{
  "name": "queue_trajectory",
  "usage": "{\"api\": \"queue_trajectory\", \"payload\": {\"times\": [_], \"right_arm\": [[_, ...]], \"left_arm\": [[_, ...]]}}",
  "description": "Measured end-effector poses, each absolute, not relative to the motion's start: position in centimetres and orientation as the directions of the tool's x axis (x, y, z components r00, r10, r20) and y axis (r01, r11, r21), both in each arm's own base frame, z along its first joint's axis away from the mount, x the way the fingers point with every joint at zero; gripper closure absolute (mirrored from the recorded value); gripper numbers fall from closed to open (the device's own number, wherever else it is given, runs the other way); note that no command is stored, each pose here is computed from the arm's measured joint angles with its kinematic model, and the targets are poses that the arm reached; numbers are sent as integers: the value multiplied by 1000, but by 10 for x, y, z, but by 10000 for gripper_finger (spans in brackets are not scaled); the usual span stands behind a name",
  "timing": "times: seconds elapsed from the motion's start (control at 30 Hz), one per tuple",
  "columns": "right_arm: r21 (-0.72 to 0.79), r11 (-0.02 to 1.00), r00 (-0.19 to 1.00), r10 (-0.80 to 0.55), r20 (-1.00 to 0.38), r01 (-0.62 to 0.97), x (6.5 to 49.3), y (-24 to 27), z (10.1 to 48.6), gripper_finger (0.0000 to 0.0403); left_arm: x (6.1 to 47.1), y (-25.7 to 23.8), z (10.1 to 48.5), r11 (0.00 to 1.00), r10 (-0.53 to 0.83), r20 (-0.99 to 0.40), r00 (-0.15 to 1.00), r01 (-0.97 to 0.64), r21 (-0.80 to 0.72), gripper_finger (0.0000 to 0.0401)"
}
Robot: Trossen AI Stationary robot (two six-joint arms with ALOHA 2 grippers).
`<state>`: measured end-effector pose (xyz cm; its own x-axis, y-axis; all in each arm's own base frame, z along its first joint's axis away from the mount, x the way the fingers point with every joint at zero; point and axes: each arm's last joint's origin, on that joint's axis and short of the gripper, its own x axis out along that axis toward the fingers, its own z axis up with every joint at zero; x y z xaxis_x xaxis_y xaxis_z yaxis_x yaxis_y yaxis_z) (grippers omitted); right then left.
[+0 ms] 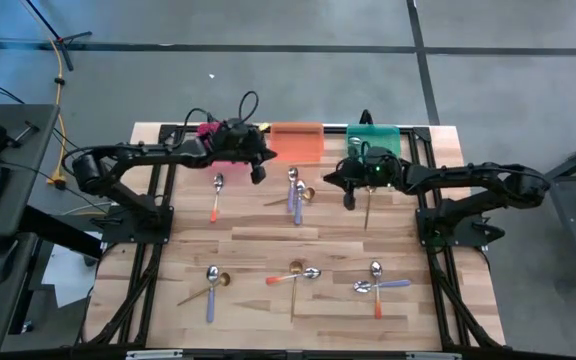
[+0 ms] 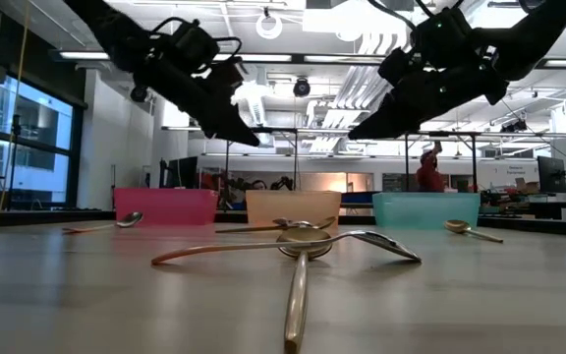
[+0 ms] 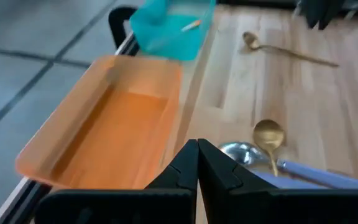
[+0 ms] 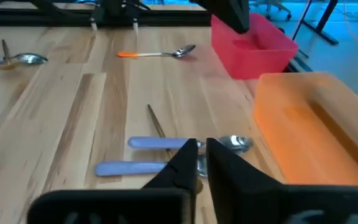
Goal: Sort silverware by color (type)
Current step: Put the top left light violet spoon into the orange bin
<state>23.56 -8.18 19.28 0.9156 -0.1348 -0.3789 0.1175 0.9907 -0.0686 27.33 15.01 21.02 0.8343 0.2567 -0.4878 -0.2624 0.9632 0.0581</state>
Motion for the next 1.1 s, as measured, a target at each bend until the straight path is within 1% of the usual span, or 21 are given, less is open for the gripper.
{"api": "queue_trajectory", "payload": {"times": [0.13, 0.3, 0.4, 0.5, 0.67, 0.83, 0.93, 1.1], "right_arm": [[-90, 989, 902, -148, -406, 121, 246, -73, 186, 339], [-121, 990, 886, -122, -448, 75, 274, -73, 183, 294], [-166, 986, 841, -107, -530, 20, 295, -77, 178, 281], [-213, 975, 771, -88, -631, -63, 318, -83, 175, 279], [-230, 953, 630, -55, -774, -199, 352, -92, 176, 279], [-228, 947, 521, -79, -850, -228, 377, -87, 167, 276], [-293, 915, 498, -124, -858, -276, 383, -75, 161, 262], [-369, 873, 503, -173, -847, -321, 388, -57, 160, 216]], "left_arm": [[264, 136, 191, 968, 243, -404, 882, -250, 37, 400], [249, 111, 175, 976, 209, -316, 925, -218, 8, 400], [240, 94, 165, 981, 179, -272, 945, -191, -18, 401], [232, 81, 159, 988, 147, -235, 961, -156, -20, 401], [221, 65, 152, 992, 118, -243, 963, -126, -16, 401], [213, 55, 143, 989, 143, -276, 950, -148, 2, 401], [209, 50, 137, 987, 158, -301, 941, -162, 13, 401], [204, 42, 130, 988, 154, -317, 936, -155, 20, 401]]}}
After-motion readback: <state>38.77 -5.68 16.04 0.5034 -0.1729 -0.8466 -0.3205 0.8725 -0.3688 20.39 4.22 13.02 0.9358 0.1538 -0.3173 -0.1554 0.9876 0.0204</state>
